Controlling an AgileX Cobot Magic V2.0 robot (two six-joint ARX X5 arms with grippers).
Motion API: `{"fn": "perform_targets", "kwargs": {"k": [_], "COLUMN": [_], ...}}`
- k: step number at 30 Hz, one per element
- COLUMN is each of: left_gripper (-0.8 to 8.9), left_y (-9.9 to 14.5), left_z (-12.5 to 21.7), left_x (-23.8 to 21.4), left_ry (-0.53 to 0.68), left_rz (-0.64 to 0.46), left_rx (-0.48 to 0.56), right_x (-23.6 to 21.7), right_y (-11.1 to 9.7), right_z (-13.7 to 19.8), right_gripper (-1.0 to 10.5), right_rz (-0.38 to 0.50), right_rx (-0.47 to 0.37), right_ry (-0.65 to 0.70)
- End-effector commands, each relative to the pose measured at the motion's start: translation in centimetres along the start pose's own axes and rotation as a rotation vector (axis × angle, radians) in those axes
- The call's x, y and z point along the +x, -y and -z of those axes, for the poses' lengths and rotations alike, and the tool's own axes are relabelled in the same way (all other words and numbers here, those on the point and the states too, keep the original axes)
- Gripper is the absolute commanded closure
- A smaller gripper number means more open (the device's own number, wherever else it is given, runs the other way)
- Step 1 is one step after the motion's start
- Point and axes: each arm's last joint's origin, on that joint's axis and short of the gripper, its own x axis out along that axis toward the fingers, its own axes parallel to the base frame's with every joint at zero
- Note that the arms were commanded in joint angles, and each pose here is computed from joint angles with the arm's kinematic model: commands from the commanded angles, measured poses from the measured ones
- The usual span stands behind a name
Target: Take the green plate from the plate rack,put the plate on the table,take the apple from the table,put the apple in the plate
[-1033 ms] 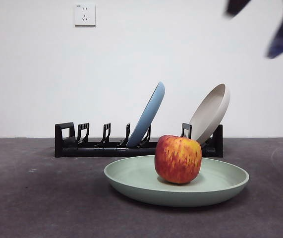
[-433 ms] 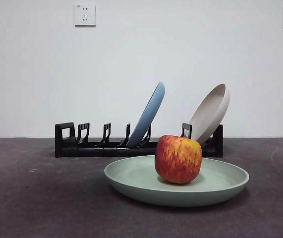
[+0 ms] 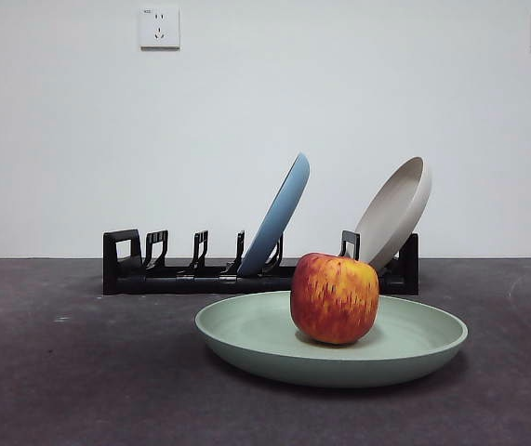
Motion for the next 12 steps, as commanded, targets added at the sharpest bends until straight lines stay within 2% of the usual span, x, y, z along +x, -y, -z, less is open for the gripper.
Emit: {"fn": "perform_targets", "kwargs": {"k": [1,12], "left_gripper": [8.18,8.17], "left_y": [0.04,0.03], "left_z": [0.09,0.09], "left_x": [0.03,0.03], "left_ry": [-0.002,-0.002], "left_rz": [-0.003,-0.006], "left_rx": [-0.003,-0.003], "right_x": [0.21,0.20], "right_y": [0.03,0.03], "right_z": [0.05,0.07], "right_gripper": [9.5,9.5], "right_rz": [-0.002,0.000], "right_rx": [0.004,0.004], "right_ry": [-0.001,-0.002]}}
